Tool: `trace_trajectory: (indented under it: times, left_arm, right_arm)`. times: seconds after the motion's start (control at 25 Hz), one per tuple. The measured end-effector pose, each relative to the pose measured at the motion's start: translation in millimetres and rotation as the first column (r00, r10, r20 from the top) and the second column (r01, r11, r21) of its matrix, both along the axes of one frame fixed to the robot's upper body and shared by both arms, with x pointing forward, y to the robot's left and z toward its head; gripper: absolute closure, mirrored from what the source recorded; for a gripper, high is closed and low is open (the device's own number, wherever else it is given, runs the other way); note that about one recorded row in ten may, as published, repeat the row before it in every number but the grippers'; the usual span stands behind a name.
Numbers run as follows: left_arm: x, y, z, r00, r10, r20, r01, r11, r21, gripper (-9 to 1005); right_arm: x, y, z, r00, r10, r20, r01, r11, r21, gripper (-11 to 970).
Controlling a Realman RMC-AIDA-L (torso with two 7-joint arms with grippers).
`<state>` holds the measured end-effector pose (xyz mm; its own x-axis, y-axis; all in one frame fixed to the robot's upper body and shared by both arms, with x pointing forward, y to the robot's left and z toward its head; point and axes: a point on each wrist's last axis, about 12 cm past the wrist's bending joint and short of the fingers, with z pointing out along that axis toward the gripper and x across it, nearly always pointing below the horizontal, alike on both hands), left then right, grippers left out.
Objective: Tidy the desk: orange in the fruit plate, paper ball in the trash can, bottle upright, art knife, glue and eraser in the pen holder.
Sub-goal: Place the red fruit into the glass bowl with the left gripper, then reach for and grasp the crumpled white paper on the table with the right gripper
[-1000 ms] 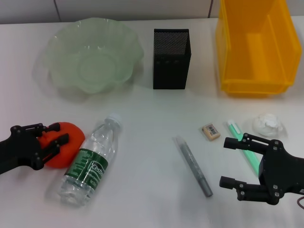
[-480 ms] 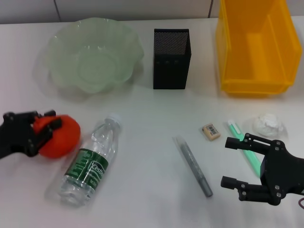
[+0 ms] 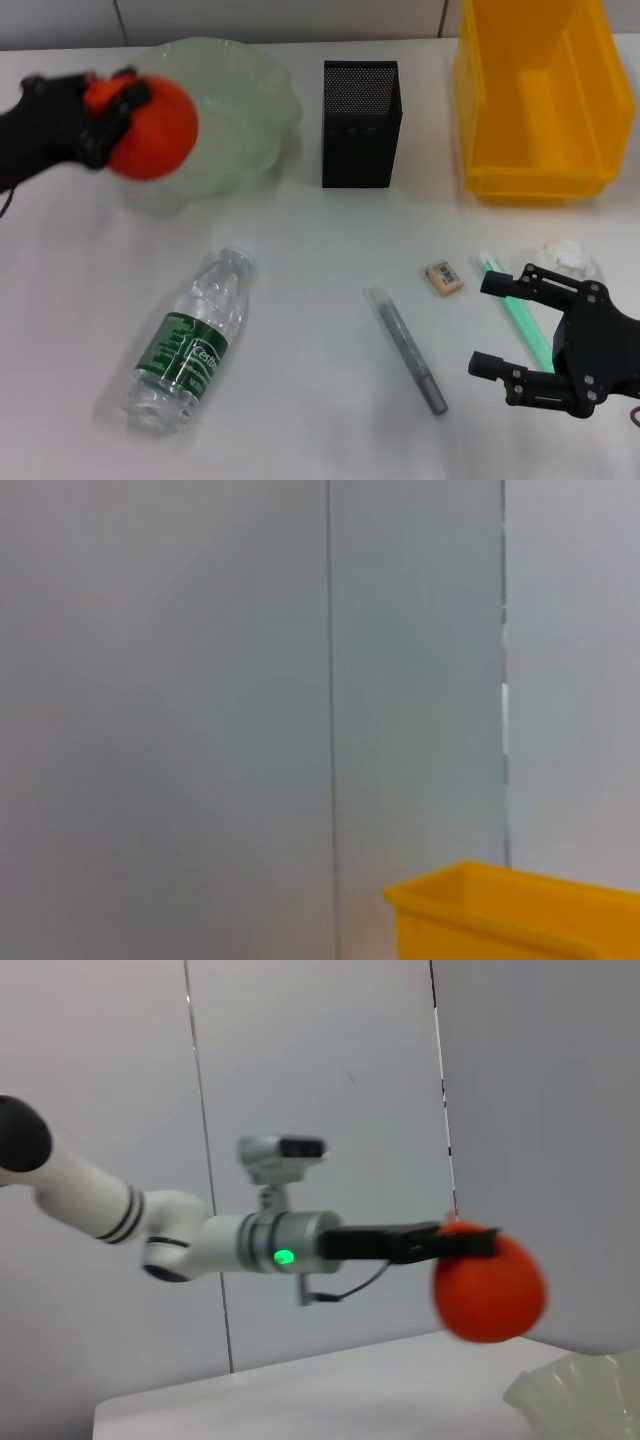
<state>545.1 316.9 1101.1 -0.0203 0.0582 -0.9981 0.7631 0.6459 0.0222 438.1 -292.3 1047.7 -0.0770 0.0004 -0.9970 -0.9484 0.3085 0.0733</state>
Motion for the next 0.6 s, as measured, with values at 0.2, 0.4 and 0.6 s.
trace_trajectory:
  times: [0.2, 0.4, 0.6]
  left_arm:
    - [41.3, -24, 0.4, 0.992, 0.127, 0.015, -0.127, 0.991, -0.039, 880]
    - [67.6, -44, -6.6, 0.973, 0.232, -0.014, -0.232, 0.973, -0.011, 873]
    - [72.6, -52, -7.0, 0.975, 0.221, 0.002, -0.221, 0.975, 0.022, 551]
  right_arm:
    - [-0.4, 2, 0.8, 1.0, -0.012, 0.003, 0.012, 0.999, 0.032, 158]
    - [-0.8, 3, 1.3, 0.999, -0.044, 0.007, 0.044, 0.997, 0.067, 159]
    - [2.8, -2, 4.8, 0.995, -0.062, -0.078, 0.07, 0.993, 0.098, 159]
